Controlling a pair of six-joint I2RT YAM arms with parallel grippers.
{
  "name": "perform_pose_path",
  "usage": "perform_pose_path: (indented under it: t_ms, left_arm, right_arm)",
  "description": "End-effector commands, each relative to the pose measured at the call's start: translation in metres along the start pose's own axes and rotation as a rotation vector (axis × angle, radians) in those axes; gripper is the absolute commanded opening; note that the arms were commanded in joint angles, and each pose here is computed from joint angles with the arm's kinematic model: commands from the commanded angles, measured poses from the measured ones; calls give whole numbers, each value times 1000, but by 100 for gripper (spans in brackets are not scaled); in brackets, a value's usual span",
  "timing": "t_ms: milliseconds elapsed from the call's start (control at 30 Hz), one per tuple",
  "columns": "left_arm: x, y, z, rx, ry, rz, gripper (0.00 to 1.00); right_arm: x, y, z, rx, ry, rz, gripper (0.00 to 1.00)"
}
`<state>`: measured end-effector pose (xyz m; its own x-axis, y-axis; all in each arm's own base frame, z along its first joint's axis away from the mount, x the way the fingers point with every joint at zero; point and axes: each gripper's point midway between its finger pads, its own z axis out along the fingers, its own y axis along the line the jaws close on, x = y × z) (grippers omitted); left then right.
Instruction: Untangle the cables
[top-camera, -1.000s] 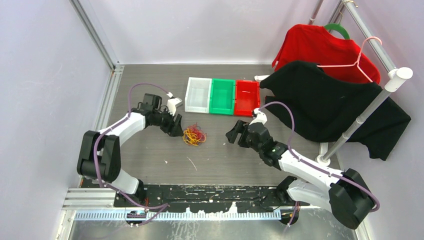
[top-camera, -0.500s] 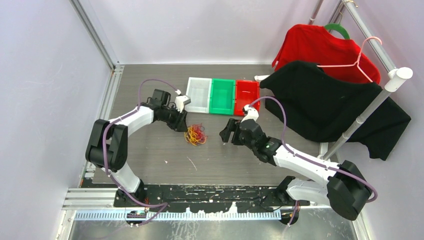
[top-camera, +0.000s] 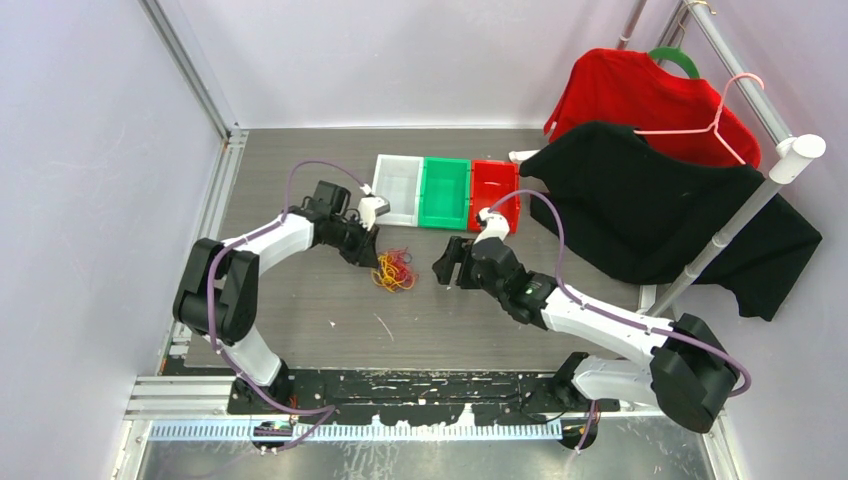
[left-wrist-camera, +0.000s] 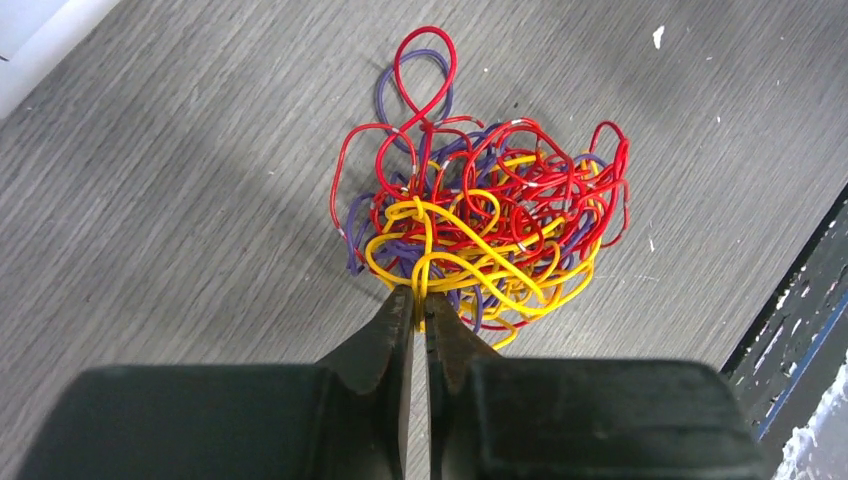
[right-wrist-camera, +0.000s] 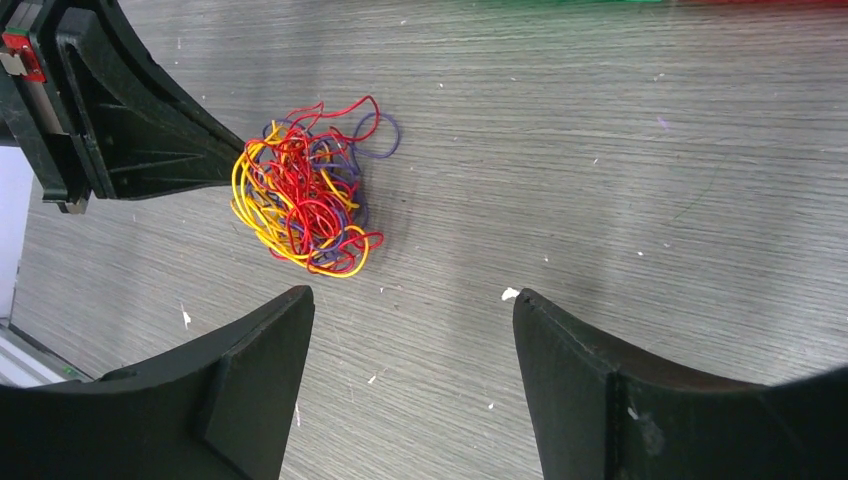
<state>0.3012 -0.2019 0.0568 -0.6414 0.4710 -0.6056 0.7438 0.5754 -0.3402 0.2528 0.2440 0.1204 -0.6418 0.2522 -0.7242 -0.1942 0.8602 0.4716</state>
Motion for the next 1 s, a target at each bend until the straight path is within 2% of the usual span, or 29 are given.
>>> perform_pose_path:
  t_ms: [0,100,267,467,633,967]
  left_arm:
    - [-12,-14,-19,14,-5,6,5]
    - [-21,-32,-44,17,-8,6,0]
    - [-29,-55,-76,-5,-61,-18,0]
    - [-32,-75,-94,13,-107,-94,0]
    - [-33,-87,-100,46,-121,-127,0]
    - [-56,-122,-136,123,-192,-112,0]
  right_arm:
    - [-29,24,-1,-65,-94,0,78]
    - [-33,33,0,-100,-116,-12,78]
    - [-39,56,2,-157,-166,-73,85]
    - [-37,94,0,-254,-228,-152,100]
    - [-36,128,0,-337,-255,-163,100]
    - [-32,145,21,-328,-257,-144,99]
